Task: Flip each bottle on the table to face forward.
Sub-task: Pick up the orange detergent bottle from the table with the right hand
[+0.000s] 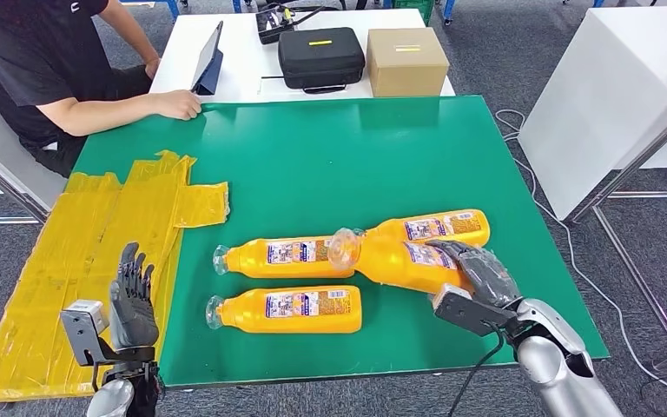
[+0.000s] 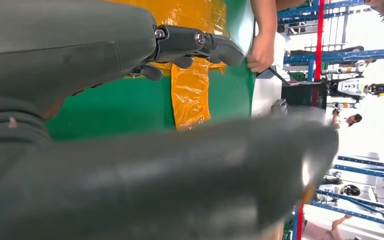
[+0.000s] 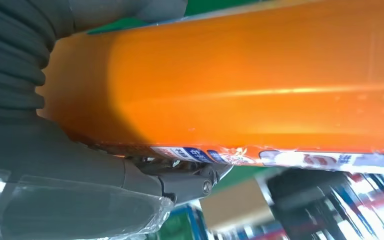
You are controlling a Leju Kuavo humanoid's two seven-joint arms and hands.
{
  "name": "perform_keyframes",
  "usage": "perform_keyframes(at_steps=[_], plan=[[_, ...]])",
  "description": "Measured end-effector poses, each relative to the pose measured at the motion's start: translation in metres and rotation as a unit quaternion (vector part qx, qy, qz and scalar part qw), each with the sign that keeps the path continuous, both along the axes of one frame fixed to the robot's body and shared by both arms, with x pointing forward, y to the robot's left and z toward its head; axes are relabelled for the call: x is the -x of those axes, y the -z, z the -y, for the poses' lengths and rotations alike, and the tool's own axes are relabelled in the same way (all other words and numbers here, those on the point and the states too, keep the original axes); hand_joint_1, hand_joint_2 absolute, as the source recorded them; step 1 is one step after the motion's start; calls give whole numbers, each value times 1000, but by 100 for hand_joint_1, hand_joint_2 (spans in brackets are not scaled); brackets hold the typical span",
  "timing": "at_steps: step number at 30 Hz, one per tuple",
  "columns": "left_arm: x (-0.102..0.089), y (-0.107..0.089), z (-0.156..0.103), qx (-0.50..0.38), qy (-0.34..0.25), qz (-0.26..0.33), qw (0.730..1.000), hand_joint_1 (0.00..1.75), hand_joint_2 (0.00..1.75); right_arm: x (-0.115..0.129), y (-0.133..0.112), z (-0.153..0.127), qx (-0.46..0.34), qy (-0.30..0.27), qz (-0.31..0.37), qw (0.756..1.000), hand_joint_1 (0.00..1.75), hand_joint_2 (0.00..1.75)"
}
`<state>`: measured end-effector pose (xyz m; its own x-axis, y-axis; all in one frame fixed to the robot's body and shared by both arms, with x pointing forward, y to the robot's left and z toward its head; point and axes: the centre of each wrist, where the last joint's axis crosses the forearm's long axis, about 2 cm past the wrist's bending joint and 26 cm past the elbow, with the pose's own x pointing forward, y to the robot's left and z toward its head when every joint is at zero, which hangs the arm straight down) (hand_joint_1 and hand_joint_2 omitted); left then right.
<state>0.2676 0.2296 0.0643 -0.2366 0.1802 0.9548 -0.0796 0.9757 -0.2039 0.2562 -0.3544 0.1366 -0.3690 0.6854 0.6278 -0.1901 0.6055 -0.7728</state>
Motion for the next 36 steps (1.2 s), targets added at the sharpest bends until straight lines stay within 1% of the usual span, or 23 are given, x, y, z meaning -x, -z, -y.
perform_keyframes(at_steps=[3, 5, 12, 14, 17, 20, 23, 26, 28, 31, 33, 36], plan=[[1, -1, 5, 5, 14, 3, 1000, 0, 175, 2, -16, -17, -33, -20, 61, 997, 175, 175], [1, -3, 9, 8, 22, 7, 1000, 0, 175, 2, -26, -26, -46, -28, 87, 995, 175, 175], [2, -6, 14, 11, 31, 14, 999, 0, 175, 3, -40, -39, -67, -41, 119, 990, 175, 175], [1, -9, 16, 11, 37, 21, 999, 0, 175, -3, -45, -45, -77, -48, 127, 988, 175, 175], [-3, -19, 24, 14, 54, 41, 998, 0, 175, -29, -54, -67, -93, -50, 132, 986, 175, 175], [-11, -33, 35, 15, 68, 58, 996, 0, 175, -67, -59, -103, -101, -45, 117, 987, 175, 175], [-20, -43, 41, 24, 75, 70, 994, 0, 175, -104, -64, -149, -111, -49, 85, 989, 175, 175], [-27, -51, 45, 40, 87, 81, 992, 0, 175, -131, -71, -192, -109, -56, 47, 991, 175, 175], [-31, -55, 48, 53, 98, 84, 990, 0, 175, -142, -76, -214, -105, -62, 23, 992, 175, 175], [-36, -61, 51, 77, 118, 86, 986, 0, 175, -150, -80, -238, -98, -71, -5, 993, 175, 175], [-39, -65, 53, 95, 133, 88, 983, 0, 175, -150, -80, -249, -89, -77, -21, 993, 175, 175], [-44, -70, 55, 109, 143, 92, 979, 0, 175, -144, -75, -265, -73, -88, -37, 993, 175, 175]])
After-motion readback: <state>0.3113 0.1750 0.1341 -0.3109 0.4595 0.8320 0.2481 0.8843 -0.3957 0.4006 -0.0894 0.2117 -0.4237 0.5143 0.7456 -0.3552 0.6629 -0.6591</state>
